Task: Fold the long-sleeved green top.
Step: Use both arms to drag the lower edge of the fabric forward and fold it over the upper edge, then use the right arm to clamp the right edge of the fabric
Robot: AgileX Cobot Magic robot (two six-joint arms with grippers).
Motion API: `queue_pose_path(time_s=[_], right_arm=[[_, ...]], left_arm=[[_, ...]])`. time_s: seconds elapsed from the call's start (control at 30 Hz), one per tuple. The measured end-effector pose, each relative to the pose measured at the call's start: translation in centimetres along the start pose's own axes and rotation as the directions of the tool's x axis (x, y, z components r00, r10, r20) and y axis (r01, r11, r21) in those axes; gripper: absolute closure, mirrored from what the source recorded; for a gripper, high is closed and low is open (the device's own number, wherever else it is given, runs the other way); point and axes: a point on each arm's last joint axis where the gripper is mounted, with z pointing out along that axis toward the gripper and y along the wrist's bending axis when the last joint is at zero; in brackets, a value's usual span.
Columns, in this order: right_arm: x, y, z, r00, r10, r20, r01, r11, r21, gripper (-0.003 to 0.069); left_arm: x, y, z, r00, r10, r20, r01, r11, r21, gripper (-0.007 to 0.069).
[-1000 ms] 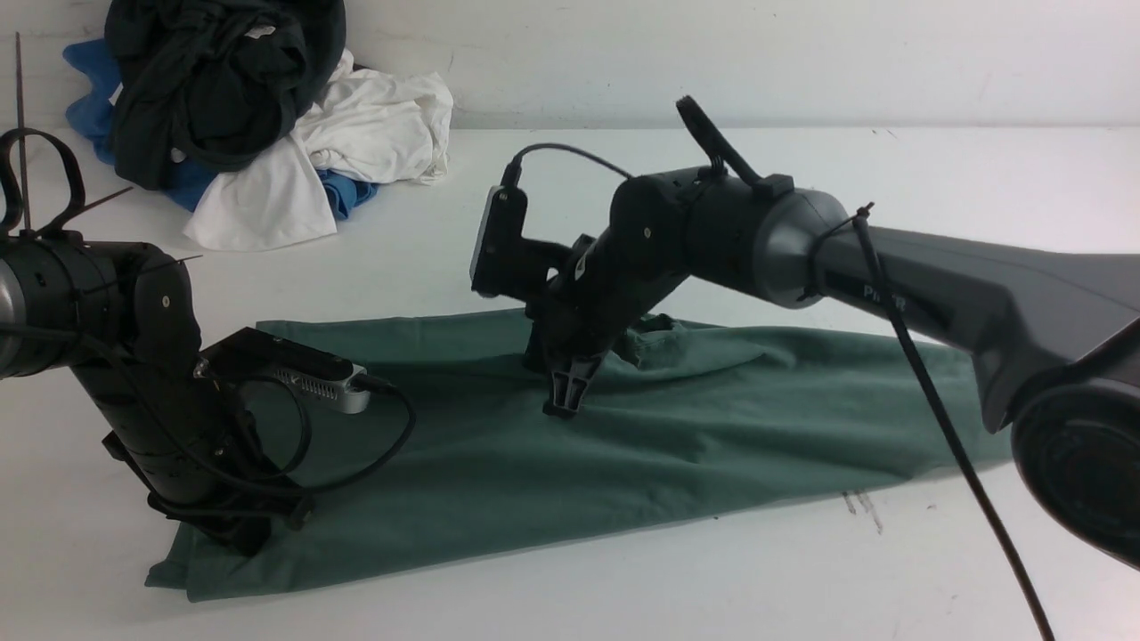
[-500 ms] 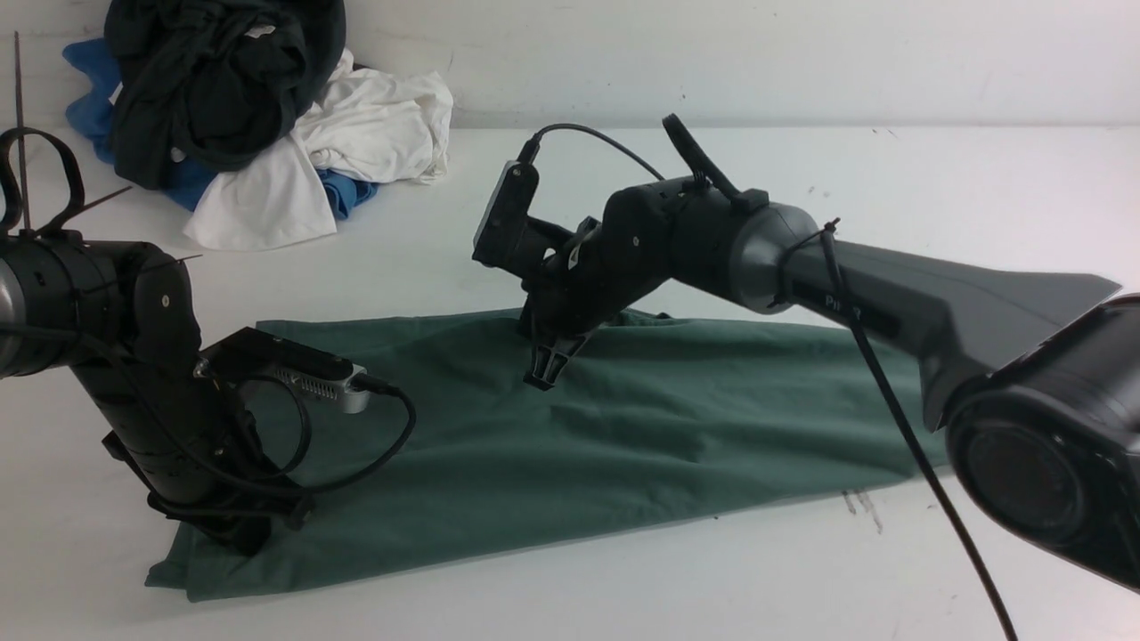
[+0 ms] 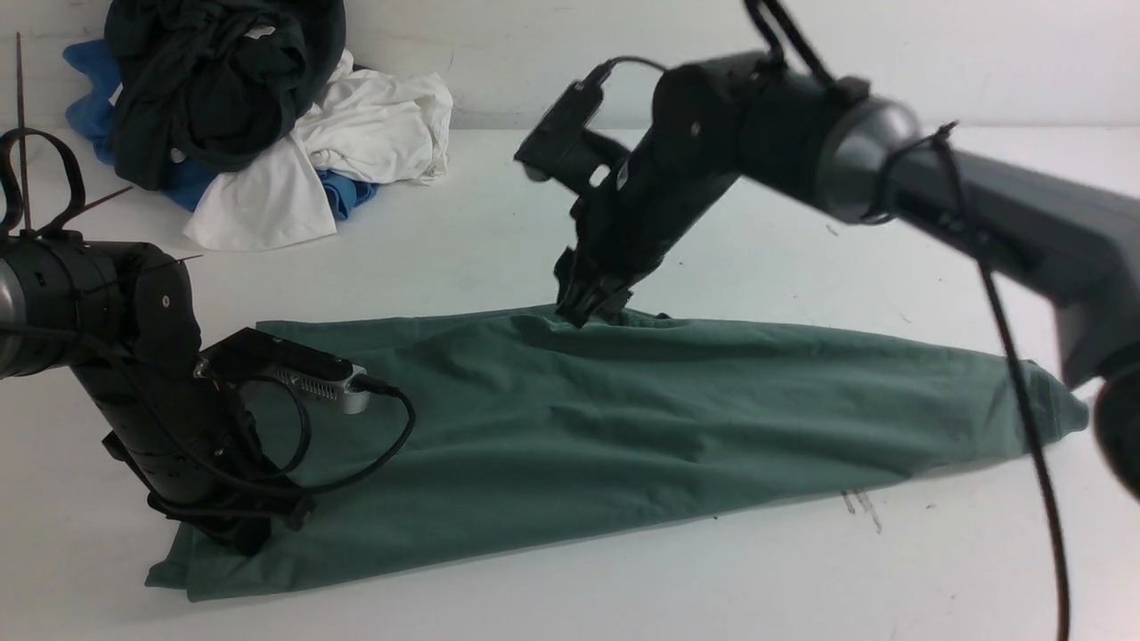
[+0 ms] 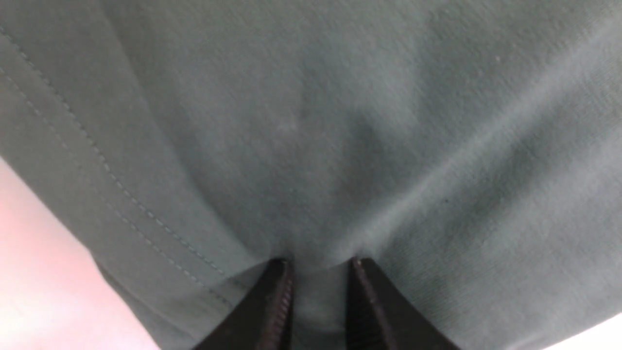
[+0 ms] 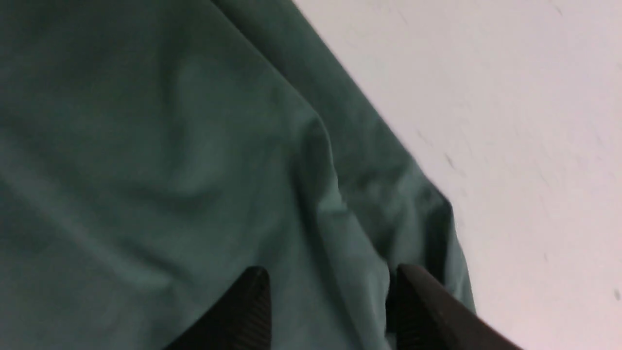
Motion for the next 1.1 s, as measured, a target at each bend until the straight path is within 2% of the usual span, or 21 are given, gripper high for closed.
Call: queue_pose_path(time_s=[0.07, 0.2, 0.27, 0.4, 0.43, 0.5, 0.53, 0.57, 0.63, 0.87, 0.9, 0.93, 0.97, 1.03, 1.1], right_arm=[[0.9, -0.8, -3.6, 0.996, 0.064, -0.057, -0.065, 0.998, -0.019, 0.0309], [3.2, -3.3, -8.0, 0.976, 0.212, -0.057, -0.210, 0.977, 0.036, 0.0333], [5.5, -4.9, -9.7, 0.951, 0.302, -0.070, -0.297, 0.952, 0.072, 0.0351], [11.9, -7.3, -12.0, 0.868, 0.479, -0.130, -0.463, 0.876, 0.137, 0.0384], [13.1, -7.4, -12.0, 0.849, 0.508, -0.150, -0.489, 0.860, 0.143, 0.0389], [17.0, -8.2, -11.6, 0.783, 0.595, -0.182, -0.571, 0.803, 0.170, 0.0402], [17.4, -8.5, -11.5, 0.776, 0.607, -0.174, -0.581, 0.794, 0.177, 0.0403], [19.3, -9.0, -10.5, 0.745, 0.647, -0.161, -0.619, 0.761, 0.191, 0.0408], [21.8, -9.5, -8.3, 0.710, 0.690, -0.140, -0.660, 0.721, 0.211, 0.0413], [25.8, -10.8, -3.2, 0.633, 0.759, -0.151, -0.720, 0.649, 0.244, 0.0414], [26.7, -11.1, -2.5, 0.603, 0.781, -0.161, -0.739, 0.623, 0.254, 0.0414], [26.7, -11.1, -2.6, 0.603, 0.782, -0.160, -0.740, 0.622, 0.256, 0.0414], [27.4, -11.4, -2.6, 0.578, 0.800, -0.160, -0.754, 0.599, 0.269, 0.0407], [28.0, -11.7, -2.8, 0.562, 0.813, -0.155, -0.764, 0.581, 0.279, 0.0396], [29.0, -12.2, -3.8, 0.537, 0.832, -0.140, -0.779, 0.552, 0.297, 0.0357]], left_arm=[[0.0, 0.0, 0.0, 1.000, 0.001, 0.000, -0.001, 1.000, -0.001, 0.0471], [0.0, 0.0, 0.0, 1.000, 0.001, 0.002, -0.001, 1.000, 0.000, 0.0471], [0.0, 0.0, 0.0, 1.000, 0.001, 0.002, -0.001, 1.000, 0.000, 0.0471], [0.0, 0.0, 0.0, 1.000, 0.001, 0.002, -0.001, 1.000, -0.001, 0.0471], [0.0, 0.0, 0.0, 1.000, 0.001, 0.003, -0.001, 1.000, -0.001, 0.0471], [0.0, 0.0, 0.0, 1.000, 0.001, 0.004, -0.001, 1.000, -0.002, 0.0471], [0.0, 0.0, 0.0, 1.000, 0.001, 0.004, -0.001, 1.000, -0.002, 0.0471], [0.0, 0.0, 0.0, 1.000, 0.002, 0.003, -0.002, 1.000, -0.002, 0.0471], [0.0, 0.0, 0.0, 1.000, 0.002, 0.003, -0.002, 1.000, -0.002, 0.0471], [0.0, 0.0, 0.0, 1.000, 0.002, 0.000, -0.002, 1.000, -0.001, 0.0471], [0.0, 0.0, 0.0, 1.000, 0.002, -0.001, -0.002, 1.000, 0.000, 0.0471], [0.0, 0.0, 0.0, 1.000, 0.002, -0.001, -0.002, 1.000, 0.000, 0.0471], [0.0, 0.0, 0.0, 1.000, 0.002, -0.001, -0.002, 1.000, 0.000, 0.0471], [0.0, 0.0, 0.0, 1.000, 0.002, -0.001, -0.002, 1.000, 0.000, 0.0471], [0.0, 0.0, 0.0, 1.000, 0.002, -0.001, -0.002, 1.000, -0.001, 0.0471]])
